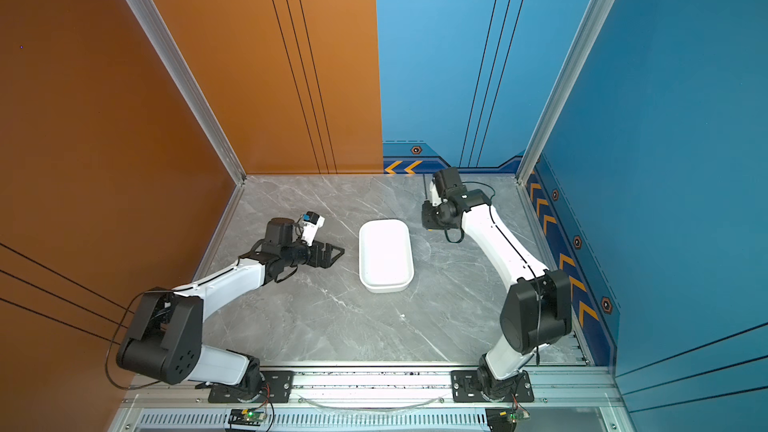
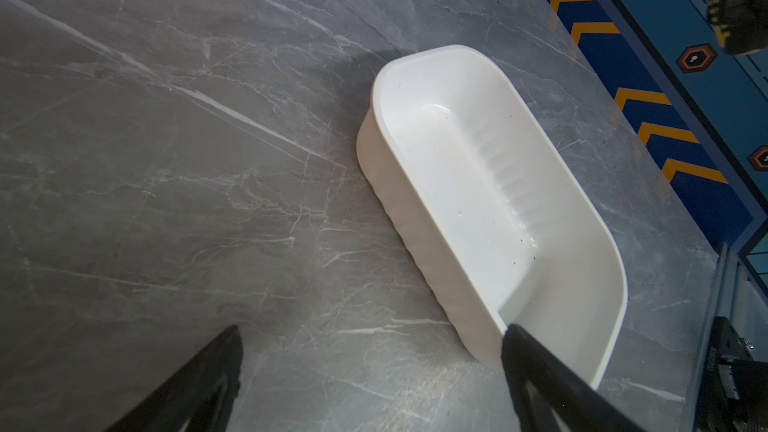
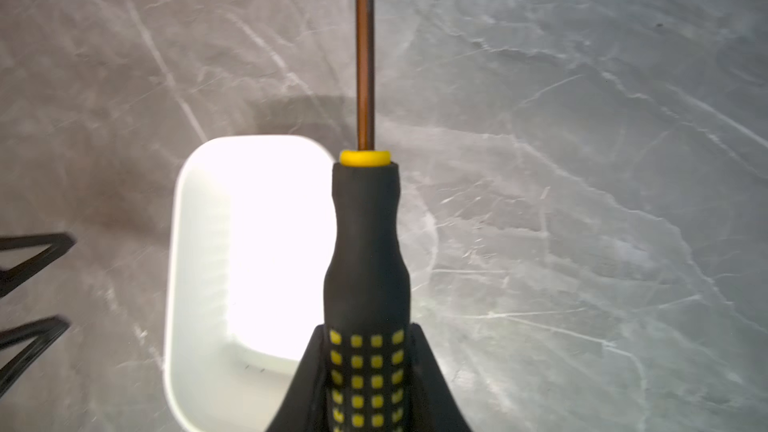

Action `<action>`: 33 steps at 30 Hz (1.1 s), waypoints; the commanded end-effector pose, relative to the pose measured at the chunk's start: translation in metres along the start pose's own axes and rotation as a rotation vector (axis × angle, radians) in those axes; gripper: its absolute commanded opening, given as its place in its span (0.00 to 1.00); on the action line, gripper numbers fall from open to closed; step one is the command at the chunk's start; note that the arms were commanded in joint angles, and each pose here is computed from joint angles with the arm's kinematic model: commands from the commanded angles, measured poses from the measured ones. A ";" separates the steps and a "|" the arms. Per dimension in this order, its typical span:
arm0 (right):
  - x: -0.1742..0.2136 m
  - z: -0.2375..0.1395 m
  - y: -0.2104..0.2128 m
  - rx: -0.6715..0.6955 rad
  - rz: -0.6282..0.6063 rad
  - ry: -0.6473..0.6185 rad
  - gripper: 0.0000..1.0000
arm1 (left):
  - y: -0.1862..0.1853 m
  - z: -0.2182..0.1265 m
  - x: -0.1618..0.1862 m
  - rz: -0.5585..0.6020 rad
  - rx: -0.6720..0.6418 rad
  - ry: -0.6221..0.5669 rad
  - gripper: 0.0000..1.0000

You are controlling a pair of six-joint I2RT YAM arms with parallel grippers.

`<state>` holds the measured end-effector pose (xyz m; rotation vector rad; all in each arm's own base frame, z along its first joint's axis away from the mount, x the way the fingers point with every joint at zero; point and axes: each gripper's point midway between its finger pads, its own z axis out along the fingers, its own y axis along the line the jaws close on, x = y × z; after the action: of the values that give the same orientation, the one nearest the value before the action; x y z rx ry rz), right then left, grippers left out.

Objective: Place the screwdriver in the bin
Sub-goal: 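Lift the screwdriver with the right gripper and carry it over the bin, then lower the screwdriver into the bin with the right gripper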

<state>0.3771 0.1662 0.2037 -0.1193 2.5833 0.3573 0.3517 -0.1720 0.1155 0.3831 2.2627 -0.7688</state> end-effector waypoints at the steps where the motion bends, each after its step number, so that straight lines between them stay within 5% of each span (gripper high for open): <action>1: 0.026 -0.012 0.016 0.082 0.039 -0.004 0.00 | -0.008 -0.002 -0.017 0.012 0.039 -0.034 0.98; 13: 0.095 0.018 0.065 0.090 0.118 0.092 0.00 | -0.007 0.000 -0.017 0.006 0.043 -0.034 0.98; 33: 0.137 0.087 0.077 0.120 0.077 0.310 0.00 | -0.002 0.004 -0.010 0.013 0.028 -0.018 0.98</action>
<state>0.2840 0.2526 0.0750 -0.0107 2.9258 0.1962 0.3561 -0.1759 0.1212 0.3891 2.2385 -0.7911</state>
